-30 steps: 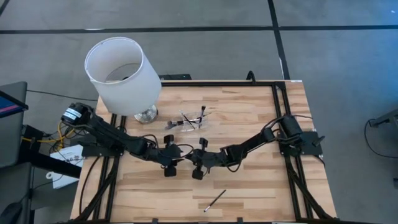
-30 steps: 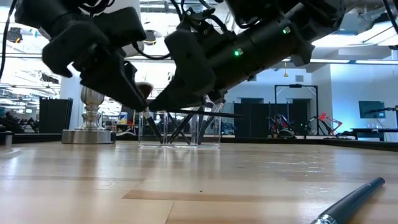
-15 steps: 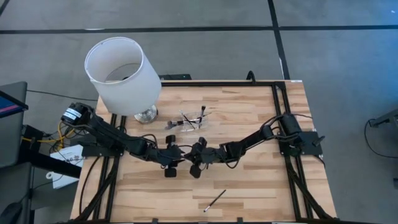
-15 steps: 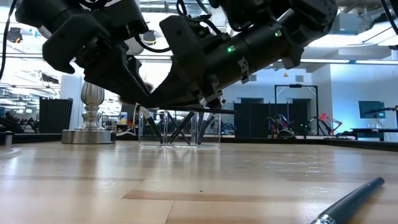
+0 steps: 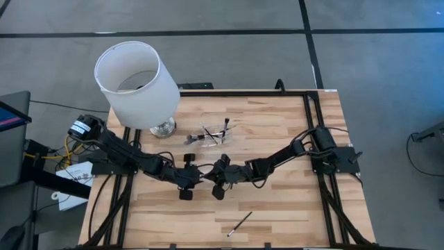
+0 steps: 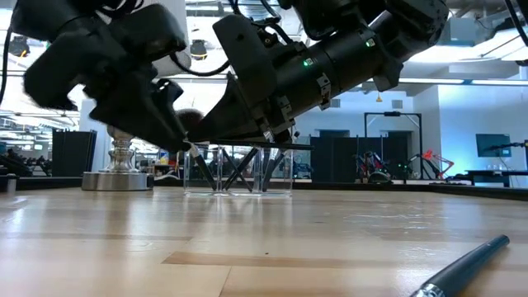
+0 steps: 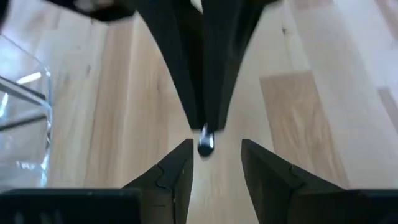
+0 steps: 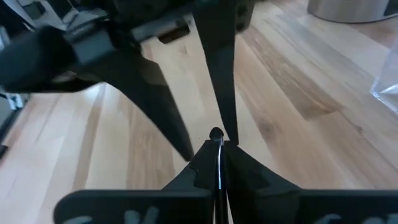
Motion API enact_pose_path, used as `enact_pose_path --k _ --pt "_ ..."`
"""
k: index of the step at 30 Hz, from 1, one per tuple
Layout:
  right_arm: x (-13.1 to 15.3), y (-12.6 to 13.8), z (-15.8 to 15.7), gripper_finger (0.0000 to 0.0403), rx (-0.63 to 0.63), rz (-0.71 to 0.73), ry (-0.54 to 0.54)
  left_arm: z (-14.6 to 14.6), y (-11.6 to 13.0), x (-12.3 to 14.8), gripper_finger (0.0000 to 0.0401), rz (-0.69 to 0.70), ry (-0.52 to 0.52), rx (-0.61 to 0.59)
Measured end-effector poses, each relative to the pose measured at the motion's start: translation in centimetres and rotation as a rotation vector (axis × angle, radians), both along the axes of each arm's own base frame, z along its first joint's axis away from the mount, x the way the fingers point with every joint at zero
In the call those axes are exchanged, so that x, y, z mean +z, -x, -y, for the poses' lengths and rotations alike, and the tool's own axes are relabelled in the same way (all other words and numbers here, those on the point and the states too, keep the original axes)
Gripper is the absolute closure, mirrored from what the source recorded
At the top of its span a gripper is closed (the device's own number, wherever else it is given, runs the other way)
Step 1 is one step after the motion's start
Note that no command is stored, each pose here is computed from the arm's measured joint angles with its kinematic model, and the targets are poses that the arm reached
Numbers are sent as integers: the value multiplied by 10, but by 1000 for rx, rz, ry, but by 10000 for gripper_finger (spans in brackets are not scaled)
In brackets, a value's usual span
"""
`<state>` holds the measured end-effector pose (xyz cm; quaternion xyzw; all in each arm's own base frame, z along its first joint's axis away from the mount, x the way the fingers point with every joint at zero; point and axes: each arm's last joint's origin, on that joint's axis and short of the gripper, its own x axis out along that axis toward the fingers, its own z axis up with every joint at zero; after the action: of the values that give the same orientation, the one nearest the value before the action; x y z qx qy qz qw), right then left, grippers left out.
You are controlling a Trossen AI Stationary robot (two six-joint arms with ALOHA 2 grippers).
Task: Put items in baskets/containers
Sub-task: Put the top black eyeshadow brush into the transparent organizer
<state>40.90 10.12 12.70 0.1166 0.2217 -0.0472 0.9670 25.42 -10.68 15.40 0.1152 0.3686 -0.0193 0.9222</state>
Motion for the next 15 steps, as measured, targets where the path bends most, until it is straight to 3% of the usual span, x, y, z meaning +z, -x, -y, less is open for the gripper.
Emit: enact_pose_path --k 15 --pt "3 -3 4 394 21 20 -73 -1 2 -4 299 65 -10 30"
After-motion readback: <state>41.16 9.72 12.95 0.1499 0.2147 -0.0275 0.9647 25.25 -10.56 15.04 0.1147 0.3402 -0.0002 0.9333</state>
